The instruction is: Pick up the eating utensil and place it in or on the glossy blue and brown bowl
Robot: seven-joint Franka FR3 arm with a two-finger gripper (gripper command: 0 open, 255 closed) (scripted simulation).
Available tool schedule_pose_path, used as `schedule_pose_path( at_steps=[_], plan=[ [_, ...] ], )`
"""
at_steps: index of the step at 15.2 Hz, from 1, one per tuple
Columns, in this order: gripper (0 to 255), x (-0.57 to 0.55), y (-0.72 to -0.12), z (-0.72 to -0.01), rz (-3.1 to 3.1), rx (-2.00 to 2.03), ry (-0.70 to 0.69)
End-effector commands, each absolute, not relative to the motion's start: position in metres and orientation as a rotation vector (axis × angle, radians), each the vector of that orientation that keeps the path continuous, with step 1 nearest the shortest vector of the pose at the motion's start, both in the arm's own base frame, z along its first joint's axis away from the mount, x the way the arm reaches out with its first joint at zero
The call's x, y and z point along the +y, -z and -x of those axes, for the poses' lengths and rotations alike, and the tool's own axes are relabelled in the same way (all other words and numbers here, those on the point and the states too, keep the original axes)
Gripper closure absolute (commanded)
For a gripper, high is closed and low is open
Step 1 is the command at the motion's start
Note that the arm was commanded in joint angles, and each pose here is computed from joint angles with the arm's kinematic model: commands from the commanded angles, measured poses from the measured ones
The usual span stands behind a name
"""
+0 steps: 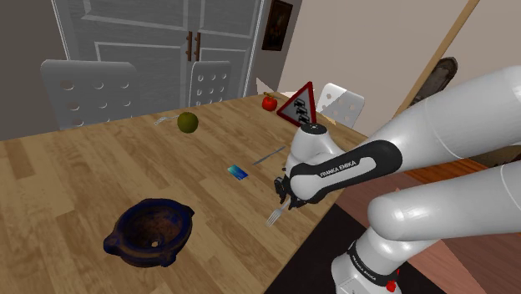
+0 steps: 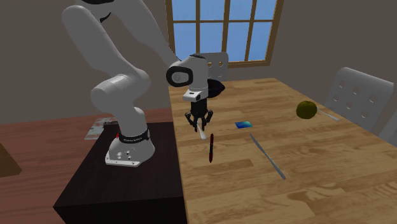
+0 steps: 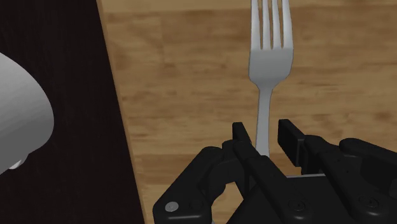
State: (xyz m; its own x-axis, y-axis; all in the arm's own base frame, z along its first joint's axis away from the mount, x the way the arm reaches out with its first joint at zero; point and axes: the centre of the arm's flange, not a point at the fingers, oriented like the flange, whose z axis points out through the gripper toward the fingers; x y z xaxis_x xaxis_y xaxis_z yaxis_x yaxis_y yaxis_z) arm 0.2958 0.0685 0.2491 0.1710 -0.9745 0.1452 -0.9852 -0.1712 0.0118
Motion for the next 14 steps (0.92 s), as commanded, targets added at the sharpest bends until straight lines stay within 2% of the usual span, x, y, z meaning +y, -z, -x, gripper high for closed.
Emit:
schedule_pose_path(
  at_steps=[1, 5, 14],
  plan=[
    [255, 0.069, -0.249, -0.296, -2.323, -1.953, -0.158],
    [255, 0.068, -0.249, -0.296, -2.323, -1.953, -0.158],
    [255, 0.068, -0.297, -0.296, -2.323, -1.953, -0.158]
  ],
)
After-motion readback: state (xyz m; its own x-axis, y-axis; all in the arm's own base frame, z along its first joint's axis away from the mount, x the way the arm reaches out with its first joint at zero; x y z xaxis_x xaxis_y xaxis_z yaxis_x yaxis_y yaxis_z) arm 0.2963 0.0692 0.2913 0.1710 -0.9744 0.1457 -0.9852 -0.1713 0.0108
